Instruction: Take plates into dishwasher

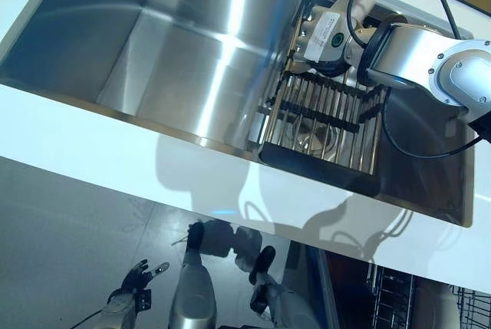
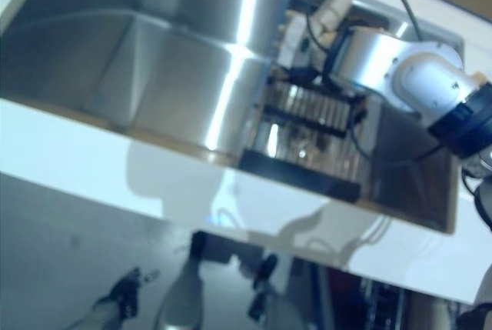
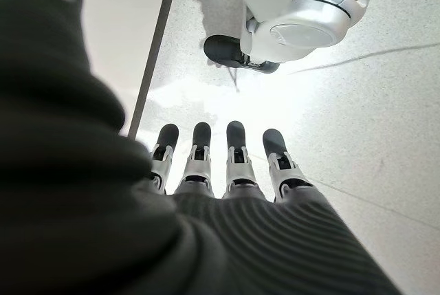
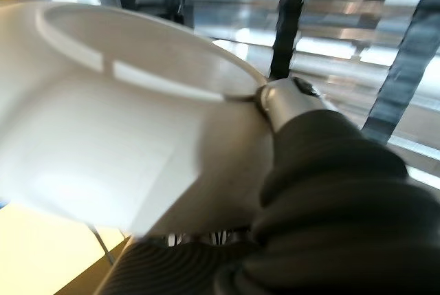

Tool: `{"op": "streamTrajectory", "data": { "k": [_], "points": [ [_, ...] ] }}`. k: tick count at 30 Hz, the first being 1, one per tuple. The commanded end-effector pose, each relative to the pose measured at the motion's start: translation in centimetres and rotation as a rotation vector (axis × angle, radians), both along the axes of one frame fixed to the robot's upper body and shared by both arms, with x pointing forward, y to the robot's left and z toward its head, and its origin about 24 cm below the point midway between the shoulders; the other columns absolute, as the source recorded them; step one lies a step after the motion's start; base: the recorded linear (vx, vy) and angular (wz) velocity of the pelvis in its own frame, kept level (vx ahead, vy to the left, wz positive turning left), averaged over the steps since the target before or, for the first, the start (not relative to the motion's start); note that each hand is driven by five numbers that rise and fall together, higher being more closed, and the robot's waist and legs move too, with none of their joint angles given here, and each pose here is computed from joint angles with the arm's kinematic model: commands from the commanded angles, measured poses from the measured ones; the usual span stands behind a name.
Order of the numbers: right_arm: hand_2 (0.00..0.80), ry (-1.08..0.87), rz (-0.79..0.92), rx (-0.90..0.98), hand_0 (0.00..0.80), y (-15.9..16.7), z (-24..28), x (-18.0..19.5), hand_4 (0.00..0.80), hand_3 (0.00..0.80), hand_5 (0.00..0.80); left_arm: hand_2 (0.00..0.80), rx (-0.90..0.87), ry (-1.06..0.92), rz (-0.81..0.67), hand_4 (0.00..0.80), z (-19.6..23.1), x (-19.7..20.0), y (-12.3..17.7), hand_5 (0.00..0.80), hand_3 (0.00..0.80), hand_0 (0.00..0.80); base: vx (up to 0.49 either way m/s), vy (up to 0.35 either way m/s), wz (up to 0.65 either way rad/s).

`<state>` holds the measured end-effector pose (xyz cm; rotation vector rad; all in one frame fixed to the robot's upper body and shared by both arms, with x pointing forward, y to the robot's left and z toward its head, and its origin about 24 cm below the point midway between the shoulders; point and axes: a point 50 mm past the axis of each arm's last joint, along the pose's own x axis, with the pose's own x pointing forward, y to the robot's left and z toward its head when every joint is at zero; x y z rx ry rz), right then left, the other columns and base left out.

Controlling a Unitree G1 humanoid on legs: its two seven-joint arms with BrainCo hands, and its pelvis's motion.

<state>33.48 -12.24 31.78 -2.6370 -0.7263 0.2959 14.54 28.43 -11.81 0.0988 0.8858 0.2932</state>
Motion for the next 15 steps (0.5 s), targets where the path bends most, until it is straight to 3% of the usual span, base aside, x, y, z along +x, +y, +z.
{"op": "streamTrajectory", "data": {
  "k": [1, 15],
  "points": [
    [0.8, -0.071, -0.04, 0.031, 0.8, -0.7, 1.8, 0.0, 0.8, 0.8, 0.8, 0.0, 0.006, -0.027, 0.015, 0.0, 0.4, 0.0, 0.6, 0.0, 0.0, 0.0, 0.0, 0.0, 0.0],
    [0.8, -0.057, -0.071, 0.204, 0.8, -2.3, 2.6, 0.6, 0.8, 0.8, 0.8, 0.0, 0.022, 0.001, 0.007, 0.0, 0.0, -0.9, 0.6, 0.0, 0.0, 0.0, 0.002, -0.004, -0.01]
  ]
}}
